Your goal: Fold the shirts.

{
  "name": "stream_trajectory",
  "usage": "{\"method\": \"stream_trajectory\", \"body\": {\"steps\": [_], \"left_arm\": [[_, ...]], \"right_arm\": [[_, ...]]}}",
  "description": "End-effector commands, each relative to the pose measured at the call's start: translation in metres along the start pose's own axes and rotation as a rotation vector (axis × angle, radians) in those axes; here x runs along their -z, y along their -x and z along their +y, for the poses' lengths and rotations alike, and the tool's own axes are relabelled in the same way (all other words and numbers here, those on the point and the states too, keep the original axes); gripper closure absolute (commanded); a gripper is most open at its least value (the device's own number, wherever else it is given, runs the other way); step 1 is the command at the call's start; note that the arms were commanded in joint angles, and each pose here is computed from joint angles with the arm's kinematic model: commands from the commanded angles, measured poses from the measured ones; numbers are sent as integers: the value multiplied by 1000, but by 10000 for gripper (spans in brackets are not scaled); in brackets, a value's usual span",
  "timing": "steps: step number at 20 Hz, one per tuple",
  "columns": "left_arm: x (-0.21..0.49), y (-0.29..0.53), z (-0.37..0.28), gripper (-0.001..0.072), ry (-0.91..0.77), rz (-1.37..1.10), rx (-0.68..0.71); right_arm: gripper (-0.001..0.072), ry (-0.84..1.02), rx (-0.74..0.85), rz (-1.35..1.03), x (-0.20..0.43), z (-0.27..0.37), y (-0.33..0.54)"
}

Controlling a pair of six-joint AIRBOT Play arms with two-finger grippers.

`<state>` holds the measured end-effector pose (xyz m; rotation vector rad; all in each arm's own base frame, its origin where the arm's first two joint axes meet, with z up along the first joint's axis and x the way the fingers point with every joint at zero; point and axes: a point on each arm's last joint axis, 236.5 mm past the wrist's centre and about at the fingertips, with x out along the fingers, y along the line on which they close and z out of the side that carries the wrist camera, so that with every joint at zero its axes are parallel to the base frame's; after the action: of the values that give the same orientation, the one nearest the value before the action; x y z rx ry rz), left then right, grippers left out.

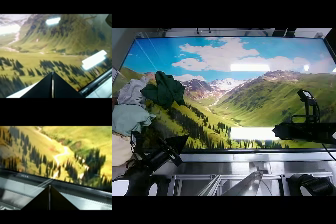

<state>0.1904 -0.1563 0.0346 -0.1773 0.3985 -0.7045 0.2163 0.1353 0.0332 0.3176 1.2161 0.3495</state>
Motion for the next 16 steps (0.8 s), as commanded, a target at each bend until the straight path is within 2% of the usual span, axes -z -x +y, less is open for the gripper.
{"method": "stream_trajectory", "body": {"steps": [1, 9, 13, 16], "left_arm": [[2, 0, 0, 690, 2, 4, 0], [-10, 1, 11, 693, 10, -40, -49], [-28, 12, 46, 695, 34, 48, -223], [-71, 16, 81, 695, 68, 124, -365]], "right_arm": [[688, -1, 2, 5, 1, -1, -1], [688, 14, -1, -32, -8, 0, -1], [687, 9, -31, -192, -45, 7, 4], [687, -15, -80, -346, -80, 18, 14]]}}
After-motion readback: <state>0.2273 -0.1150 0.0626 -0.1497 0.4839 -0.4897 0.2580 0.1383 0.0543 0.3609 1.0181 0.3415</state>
